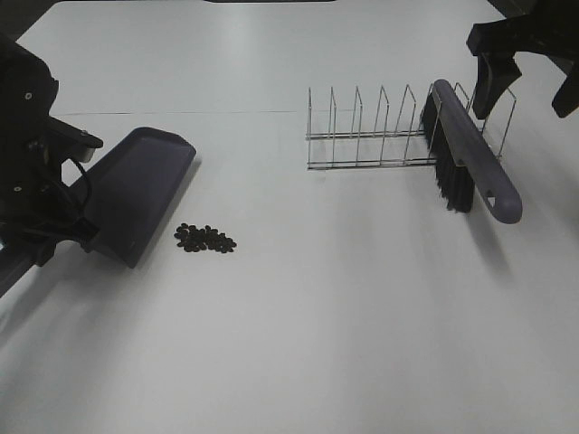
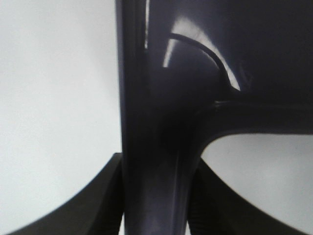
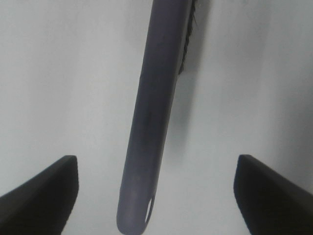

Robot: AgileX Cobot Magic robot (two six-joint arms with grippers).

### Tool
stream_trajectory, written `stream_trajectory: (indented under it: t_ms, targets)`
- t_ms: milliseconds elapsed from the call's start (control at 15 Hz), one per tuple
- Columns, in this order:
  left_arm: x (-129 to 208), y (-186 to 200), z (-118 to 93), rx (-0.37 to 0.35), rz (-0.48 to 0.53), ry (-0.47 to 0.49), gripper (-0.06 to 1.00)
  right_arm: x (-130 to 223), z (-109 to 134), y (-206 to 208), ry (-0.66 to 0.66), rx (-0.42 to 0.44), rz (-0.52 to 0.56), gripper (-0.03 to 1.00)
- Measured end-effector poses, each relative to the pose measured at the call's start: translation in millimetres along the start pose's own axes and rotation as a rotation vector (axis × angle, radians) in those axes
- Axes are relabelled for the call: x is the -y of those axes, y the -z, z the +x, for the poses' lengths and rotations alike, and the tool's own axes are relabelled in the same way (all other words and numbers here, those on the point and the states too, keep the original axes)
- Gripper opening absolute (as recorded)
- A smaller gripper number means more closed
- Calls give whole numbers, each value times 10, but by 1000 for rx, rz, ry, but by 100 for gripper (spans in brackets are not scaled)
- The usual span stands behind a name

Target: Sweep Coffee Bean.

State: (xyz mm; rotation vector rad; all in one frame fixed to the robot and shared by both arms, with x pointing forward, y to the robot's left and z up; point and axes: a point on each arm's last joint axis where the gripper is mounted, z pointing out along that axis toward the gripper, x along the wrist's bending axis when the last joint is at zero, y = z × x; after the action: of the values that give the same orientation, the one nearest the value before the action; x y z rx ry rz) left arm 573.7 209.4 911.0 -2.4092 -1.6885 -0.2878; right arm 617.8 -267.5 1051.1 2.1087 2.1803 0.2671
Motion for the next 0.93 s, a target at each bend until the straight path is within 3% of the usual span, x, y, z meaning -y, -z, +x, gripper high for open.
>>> stream_trajectory:
  t_ms: [267, 600, 933]
  targets:
    - [-24, -164, -231, 3, 46, -46, 33, -242, 10, -2, 27, -1, -46, 75]
    - [-17, -170, -249, 20, 56, -16, 33, -336, 8, -128, 48, -1, -66, 75]
    - [-15, -160, -254, 28, 66, -7, 33, -477, -5, -510, 87, 3, -78, 75]
